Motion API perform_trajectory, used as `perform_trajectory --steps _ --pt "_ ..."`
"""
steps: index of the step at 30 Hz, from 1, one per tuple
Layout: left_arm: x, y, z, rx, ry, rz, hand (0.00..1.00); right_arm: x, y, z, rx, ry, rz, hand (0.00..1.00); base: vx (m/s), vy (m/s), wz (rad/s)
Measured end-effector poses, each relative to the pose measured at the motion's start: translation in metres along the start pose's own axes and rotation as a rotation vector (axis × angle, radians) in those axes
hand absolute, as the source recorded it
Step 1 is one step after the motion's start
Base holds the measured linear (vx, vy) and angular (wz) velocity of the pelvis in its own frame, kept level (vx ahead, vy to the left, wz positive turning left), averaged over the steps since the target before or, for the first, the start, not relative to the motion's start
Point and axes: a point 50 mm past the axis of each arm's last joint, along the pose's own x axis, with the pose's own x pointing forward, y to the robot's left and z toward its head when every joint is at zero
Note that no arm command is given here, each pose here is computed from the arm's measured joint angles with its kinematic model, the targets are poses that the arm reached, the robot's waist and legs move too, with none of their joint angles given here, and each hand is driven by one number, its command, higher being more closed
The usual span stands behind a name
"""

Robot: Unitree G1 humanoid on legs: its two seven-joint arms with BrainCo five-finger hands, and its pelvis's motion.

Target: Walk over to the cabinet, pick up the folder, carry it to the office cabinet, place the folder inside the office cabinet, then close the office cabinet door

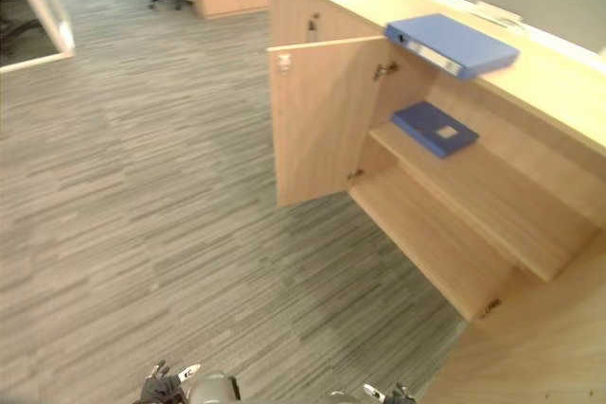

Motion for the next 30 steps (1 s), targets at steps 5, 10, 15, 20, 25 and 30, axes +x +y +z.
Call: perform_trajectory --steps 5,10,15,20,25,30 --pt "-0.003 0.003 -0.008 0.022 0.015 0.018 0.00 0.003 0.018 0.017 -0.055 -0.063 0.061 0.00 0.32 0.340 -1.51" --pt "-0.002 0.016 -0.013 0.050 0.044 0.050 0.00 0.001 0.026 0.009 -0.041 -0.043 0.084 0.00 0.34 0.404 -0.75" --pt "-0.010 0.028 -0.037 0.086 0.141 0.063 0.00 0.002 0.015 0.012 0.036 -0.050 0.055 0.00 0.15 0.360 -1.13" --pt "-0.006 0.025 -0.027 0.165 0.108 0.016 0.00 0.003 0.008 0.017 -0.005 -0.071 0.046 0.00 0.02 0.120 -0.55" --pt "0.000 0.010 -0.014 0.190 0.073 -0.026 0.00 -0.001 -0.004 -0.004 -0.059 0.000 0.023 0.00 0.13 -0.113 -0.05" --pt "-0.003 -0.018 -0.015 0.135 0.052 -0.082 0.00 -0.006 -0.016 -0.019 0.001 0.039 -0.019 0.00 0.30 -0.198 -0.03"
